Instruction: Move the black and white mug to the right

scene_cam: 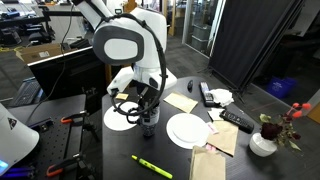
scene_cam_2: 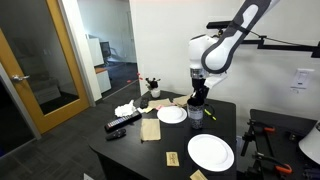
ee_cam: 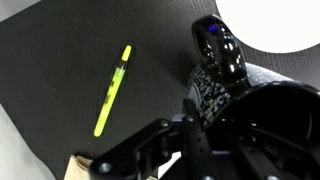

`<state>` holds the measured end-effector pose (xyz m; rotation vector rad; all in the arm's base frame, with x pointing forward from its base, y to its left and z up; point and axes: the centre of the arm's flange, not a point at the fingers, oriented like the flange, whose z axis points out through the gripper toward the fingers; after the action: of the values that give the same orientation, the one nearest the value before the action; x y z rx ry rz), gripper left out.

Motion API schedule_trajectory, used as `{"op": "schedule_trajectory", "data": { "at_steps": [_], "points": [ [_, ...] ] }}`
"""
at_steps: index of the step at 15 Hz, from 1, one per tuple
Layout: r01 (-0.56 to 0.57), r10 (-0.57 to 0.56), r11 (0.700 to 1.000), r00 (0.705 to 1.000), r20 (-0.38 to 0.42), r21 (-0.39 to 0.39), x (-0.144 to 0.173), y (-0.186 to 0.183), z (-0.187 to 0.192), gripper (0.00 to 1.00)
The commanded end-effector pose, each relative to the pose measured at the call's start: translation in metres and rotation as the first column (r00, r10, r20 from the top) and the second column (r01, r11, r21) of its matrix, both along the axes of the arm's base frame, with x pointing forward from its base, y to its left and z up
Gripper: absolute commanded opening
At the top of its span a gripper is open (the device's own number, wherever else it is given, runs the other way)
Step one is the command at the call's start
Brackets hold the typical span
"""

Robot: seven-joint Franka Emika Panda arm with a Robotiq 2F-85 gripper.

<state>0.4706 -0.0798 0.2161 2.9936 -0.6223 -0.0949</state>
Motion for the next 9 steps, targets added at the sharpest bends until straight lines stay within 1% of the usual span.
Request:
{"op": "schedule_trajectory", "data": {
  "at_steps": [1, 9],
  "points": [
    [0.046, -0.045, 0.999, 0.997, 0.057, -0.02, -0.01, -0.011, 0.005, 0.02],
    [0.069, -0.063, 0.997, 0.986, 0.157, -0.034, -0.011, -0.021, 0.006, 0.02]
  ]
}}
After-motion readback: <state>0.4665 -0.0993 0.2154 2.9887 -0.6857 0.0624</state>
